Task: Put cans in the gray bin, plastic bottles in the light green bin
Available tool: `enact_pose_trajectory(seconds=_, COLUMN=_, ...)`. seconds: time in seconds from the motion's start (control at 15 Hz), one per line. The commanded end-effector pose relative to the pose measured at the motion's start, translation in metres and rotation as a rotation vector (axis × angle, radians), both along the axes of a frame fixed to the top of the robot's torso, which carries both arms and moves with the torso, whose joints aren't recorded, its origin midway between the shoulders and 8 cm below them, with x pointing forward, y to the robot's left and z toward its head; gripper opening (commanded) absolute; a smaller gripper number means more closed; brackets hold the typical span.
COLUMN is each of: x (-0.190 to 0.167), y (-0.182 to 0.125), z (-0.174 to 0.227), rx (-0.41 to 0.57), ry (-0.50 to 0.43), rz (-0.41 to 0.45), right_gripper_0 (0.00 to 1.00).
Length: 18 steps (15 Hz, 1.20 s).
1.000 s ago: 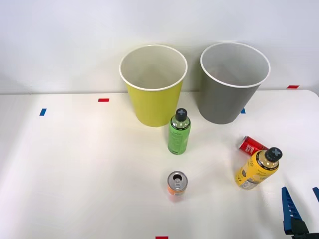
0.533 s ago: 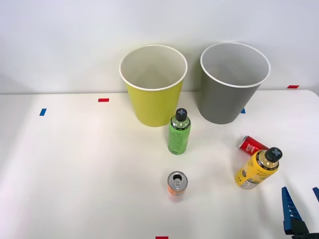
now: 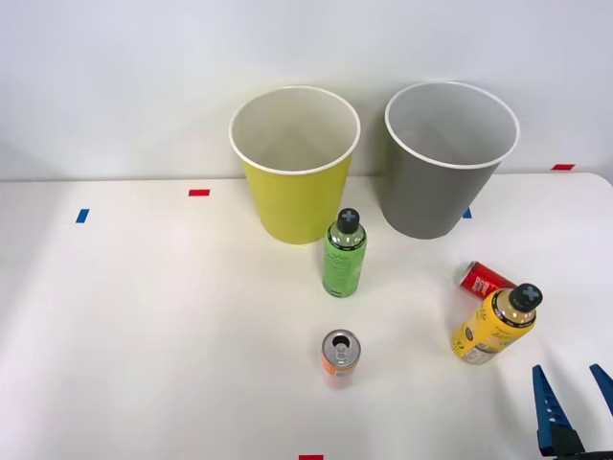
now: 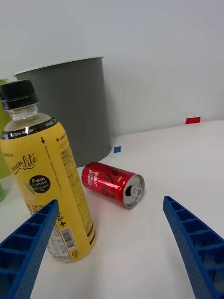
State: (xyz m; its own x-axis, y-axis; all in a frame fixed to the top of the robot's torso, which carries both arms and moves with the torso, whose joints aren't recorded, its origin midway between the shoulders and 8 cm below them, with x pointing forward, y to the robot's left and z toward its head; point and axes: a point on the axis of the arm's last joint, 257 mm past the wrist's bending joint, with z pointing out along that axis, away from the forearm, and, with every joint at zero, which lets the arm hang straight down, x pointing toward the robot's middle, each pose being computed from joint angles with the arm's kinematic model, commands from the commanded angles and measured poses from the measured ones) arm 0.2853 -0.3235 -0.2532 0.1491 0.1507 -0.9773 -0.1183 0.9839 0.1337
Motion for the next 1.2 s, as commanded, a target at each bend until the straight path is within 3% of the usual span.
enact_pose_trajectory(seconds=0.07, x=0.003, y=0.01, z=0.006, rx=-0.066, ry=-0.024, rz=0.043, right_gripper_0=0.77)
enact_pose_trajectory(seconds=0.33, x=0.004, y=0.017, z=0.014, rx=-0.112, ry=-0.076, rz=0.021, right_gripper_0=0.77)
enact_pose_trajectory(seconds=0.53, x=0.004, y=0.022, z=0.013, rx=-0.199, ry=-0.086, rz=0.012, right_gripper_0=0.77)
enact_pose_trajectory(seconds=0.87, x=0.009, y=0.036, z=0.009, rx=-0.177, ry=-0.085, rz=0.001, right_gripper_0=0.77)
enact_pose_trajectory(seconds=1.2, x=0.038, y=0.04, z=0.012, rx=-0.157, ry=-0.083, rz=0.003, right_gripper_0=0.77)
